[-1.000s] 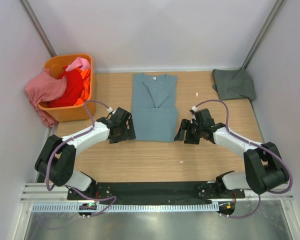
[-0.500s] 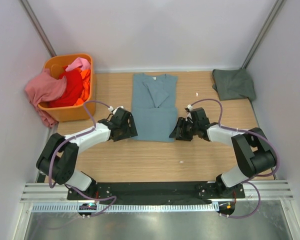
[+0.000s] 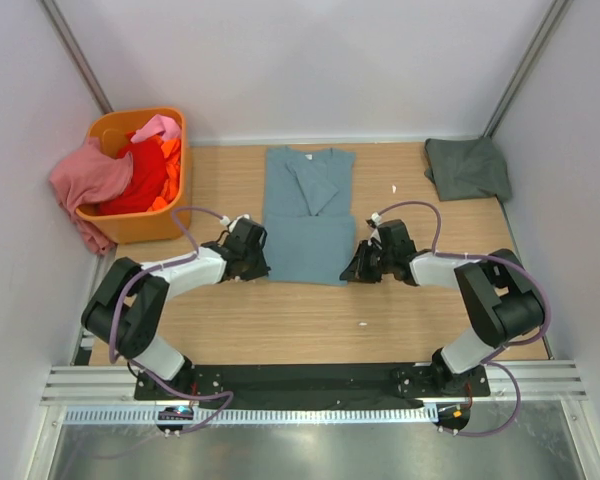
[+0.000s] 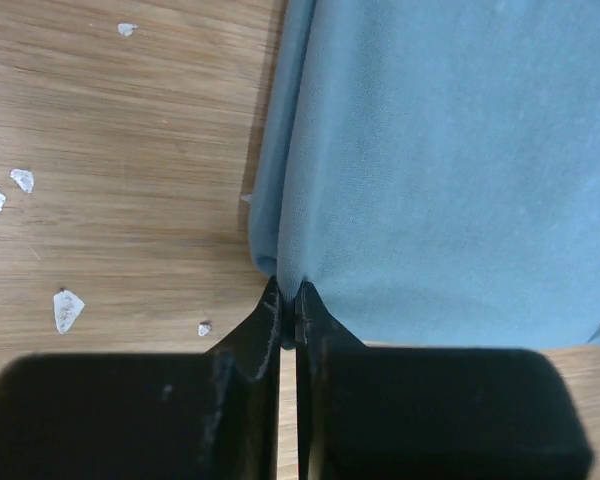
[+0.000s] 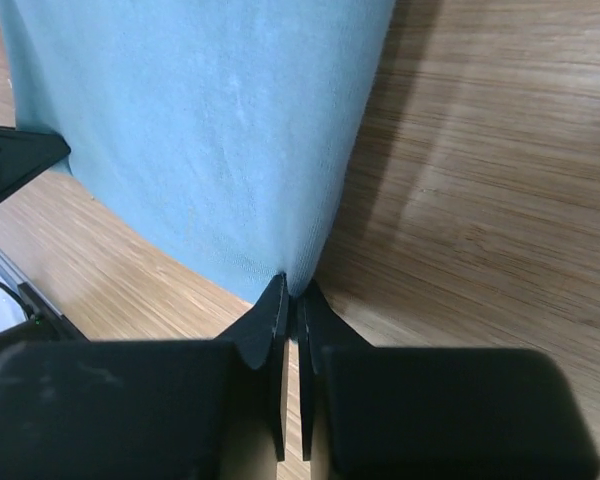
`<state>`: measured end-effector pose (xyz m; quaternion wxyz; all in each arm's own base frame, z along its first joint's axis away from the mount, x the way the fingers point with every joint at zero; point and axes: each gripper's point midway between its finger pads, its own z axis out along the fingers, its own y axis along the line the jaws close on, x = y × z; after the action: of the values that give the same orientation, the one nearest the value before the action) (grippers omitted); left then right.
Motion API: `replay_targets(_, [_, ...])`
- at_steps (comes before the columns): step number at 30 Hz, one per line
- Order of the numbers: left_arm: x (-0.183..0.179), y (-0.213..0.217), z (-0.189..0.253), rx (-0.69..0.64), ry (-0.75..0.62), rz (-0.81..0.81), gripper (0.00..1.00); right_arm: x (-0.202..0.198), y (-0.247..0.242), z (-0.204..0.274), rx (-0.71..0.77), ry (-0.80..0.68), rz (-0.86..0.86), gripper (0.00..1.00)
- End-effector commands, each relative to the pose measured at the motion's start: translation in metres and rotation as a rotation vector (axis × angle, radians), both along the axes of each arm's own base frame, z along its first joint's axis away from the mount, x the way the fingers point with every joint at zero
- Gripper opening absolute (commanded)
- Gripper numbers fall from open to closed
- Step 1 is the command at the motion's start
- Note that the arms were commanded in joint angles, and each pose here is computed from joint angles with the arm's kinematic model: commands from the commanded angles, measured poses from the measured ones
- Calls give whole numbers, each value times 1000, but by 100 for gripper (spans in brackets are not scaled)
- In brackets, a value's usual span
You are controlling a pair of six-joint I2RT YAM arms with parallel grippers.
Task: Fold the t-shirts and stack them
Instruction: Fold the tshirt
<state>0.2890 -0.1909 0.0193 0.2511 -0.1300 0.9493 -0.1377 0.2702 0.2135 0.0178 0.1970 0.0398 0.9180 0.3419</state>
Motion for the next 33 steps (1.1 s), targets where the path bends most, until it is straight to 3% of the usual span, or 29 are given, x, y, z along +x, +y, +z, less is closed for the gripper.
replay_targets(1, [-4, -2, -6, -4, 8, -17, 0, -13, -6, -12, -53, 36, 15, 1])
replay_targets(7, [-28, -1, 37, 71, -77, -61, 0, -30, -21, 22, -90, 5, -11, 1])
replay_targets(12, [-68, -10, 78, 6, -82, -66, 0, -68, -18, 70, -86, -7, 25, 1])
replay_targets(13, [-76, -21, 104, -42, -125, -90, 0, -68, -15, 96, -70, -69, 24, 1])
replay_targets(18, [-99, -6, 147, -50, -143, -52, 0, -87, -30, 139, -102, -102, -32, 1])
replay_targets(25, [-74, 13, 202, 85, -264, -52, 4, -49, -30, 177, -175, -193, -63, 1])
replay_targets(33, [-17, 11, 203, 124, -198, -81, 7, 8, -24, 178, -220, -192, -71, 1])
